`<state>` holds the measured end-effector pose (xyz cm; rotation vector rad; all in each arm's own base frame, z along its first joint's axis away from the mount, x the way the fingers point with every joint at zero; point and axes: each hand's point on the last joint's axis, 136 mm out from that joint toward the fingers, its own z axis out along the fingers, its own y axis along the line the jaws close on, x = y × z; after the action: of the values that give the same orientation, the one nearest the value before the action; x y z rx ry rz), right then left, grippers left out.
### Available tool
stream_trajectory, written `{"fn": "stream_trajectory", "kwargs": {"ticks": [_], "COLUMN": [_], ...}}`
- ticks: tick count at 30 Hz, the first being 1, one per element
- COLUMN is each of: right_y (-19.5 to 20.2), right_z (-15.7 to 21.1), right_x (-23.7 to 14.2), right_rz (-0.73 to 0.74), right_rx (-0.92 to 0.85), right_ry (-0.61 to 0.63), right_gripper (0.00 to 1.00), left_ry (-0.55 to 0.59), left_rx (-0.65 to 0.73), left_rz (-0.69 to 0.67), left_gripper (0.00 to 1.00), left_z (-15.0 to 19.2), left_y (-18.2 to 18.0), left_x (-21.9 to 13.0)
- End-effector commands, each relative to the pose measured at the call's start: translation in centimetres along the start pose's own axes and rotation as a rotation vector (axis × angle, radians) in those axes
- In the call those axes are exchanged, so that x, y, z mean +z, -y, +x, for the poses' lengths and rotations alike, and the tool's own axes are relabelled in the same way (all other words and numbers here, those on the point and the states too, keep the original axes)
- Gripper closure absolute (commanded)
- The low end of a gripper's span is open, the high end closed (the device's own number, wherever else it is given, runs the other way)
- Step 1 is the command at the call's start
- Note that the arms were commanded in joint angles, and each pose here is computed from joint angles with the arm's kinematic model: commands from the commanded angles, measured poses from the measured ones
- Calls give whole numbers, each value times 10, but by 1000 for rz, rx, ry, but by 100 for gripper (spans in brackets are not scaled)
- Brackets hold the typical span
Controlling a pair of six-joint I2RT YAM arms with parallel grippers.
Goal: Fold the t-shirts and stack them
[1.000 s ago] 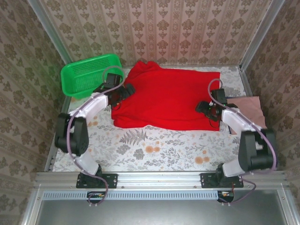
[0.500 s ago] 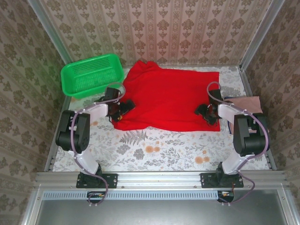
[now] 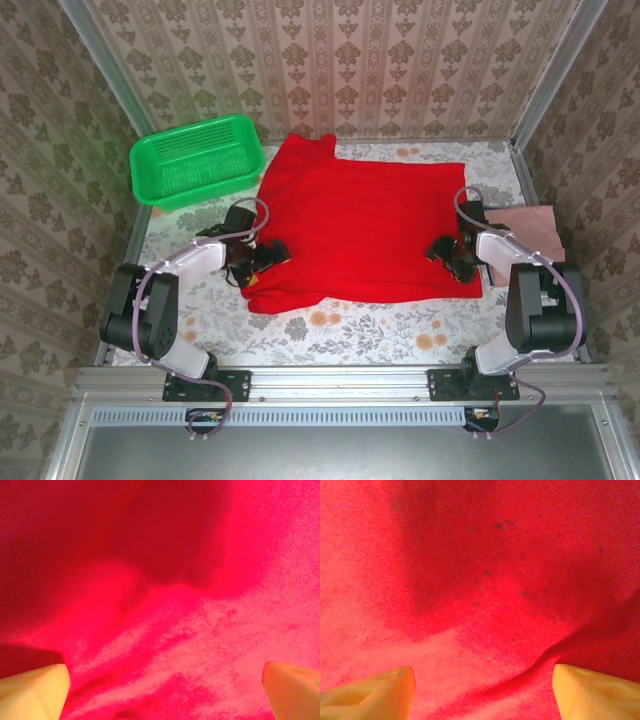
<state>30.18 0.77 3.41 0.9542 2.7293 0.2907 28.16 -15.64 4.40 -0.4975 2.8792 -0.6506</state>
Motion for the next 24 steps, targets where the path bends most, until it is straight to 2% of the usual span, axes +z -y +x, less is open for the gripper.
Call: {"fn": "stream_trajectory", "kwargs": {"ticks": [1, 5, 8, 11, 15, 18, 21, 24], "right_y": [-18, -47, -71, -90, -104, -108, -112, -114], "right_z": [-13, -22, -17, -6, 5, 12, 13, 12], "right_x": [-28, -52, -59, -59, -55, -43, -41, -39], "right_rz": [-84, -182, -227, -247, -260, -251, -244, -239], "right_rx": [-90, -234, -345, -421, -442, -451, -469, -484], "right_ry": [91, 168, 183, 178, 166, 128, 115, 109], "right_gripper": [26, 25, 24, 24, 24, 24, 24, 24], "left_ry": [88, 179, 164, 141, 216, 244, 243, 247], "left_rx": [51, 79, 45, 2, 57, 34, 54, 61], "left_rz": [-45, -88, -83, -124, -72, -82, -52, -25], "left_gripper": [0, 0, 0, 0, 0, 0, 3, 14], "left_z": [-15, -18, -6, 16, 40, 60, 76, 85], "left_y": [4, -7, -16, -34, -47, -70, -79, -87], "left_x": [-25, -48, -55, -59, -70, -79, -82, -75]}}
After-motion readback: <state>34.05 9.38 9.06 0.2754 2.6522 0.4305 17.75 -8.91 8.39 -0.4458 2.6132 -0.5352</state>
